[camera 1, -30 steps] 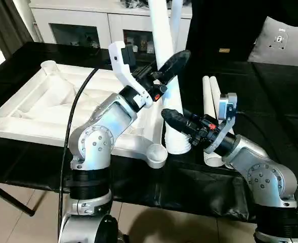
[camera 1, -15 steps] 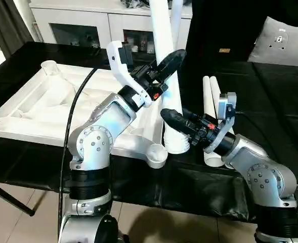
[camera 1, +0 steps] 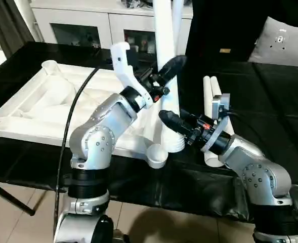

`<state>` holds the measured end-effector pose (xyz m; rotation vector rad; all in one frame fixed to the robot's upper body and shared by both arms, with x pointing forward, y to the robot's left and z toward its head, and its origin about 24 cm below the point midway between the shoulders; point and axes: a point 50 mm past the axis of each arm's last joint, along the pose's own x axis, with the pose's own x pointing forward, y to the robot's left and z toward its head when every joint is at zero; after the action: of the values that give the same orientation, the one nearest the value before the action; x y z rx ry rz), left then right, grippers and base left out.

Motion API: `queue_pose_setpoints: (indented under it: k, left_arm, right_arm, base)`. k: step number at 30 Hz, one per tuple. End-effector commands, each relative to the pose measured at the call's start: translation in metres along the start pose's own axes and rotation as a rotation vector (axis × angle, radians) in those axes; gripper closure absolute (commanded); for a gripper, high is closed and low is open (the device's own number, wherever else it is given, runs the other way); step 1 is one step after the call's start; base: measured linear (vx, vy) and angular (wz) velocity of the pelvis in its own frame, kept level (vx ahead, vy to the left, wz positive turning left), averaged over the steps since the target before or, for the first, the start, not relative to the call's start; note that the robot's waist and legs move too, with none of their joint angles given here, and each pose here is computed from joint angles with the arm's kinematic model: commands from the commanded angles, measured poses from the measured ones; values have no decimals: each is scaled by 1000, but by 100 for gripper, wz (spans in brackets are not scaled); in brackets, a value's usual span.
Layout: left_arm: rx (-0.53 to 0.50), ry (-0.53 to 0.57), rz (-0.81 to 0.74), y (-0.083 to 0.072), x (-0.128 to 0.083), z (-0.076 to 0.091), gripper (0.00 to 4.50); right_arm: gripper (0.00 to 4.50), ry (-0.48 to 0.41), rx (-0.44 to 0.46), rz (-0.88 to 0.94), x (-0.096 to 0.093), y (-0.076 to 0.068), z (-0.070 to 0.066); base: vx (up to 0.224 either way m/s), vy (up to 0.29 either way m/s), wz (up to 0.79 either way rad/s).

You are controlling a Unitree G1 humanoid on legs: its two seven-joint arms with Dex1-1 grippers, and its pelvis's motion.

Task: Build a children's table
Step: Pick table leg

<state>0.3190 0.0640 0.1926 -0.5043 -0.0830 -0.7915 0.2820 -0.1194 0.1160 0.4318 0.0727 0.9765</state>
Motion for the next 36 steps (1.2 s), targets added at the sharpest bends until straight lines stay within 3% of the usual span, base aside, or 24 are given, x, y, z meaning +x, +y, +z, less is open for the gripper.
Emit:
queue_pose_setpoints:
  k: [1,6,11,16,24,36]
  left_arm:
    - [60,-6,-7,-1,0,6,271]
    - [107,14,-28,-1,-2,5,271]
    - [156,42,-65,0,-4,4,271]
    - [178,41,-189,-10,-8,5,271]
    - [158,58,-383,-31,-12,3,271]
    - [154,60,-427,-35,-11,2,271]
  right_arm:
    - [145,11,-56,-27,-4,-5,8]
    - [100,73,-96,40,-9,-4,16]
    - [98,135,-126,109,-15,-7,24]
    - [98,221,-138,178,-15,-8,22]
    - [98,262,-147,251,-10,-7,18]
    - [98,279,-140,319,-4,-4,12]
  base:
    - [0,0,0]
    - [0,0,0]
    - [0,0,0]
    - [0,0,0]
    - [0,0,0]
    - [0,0,0]
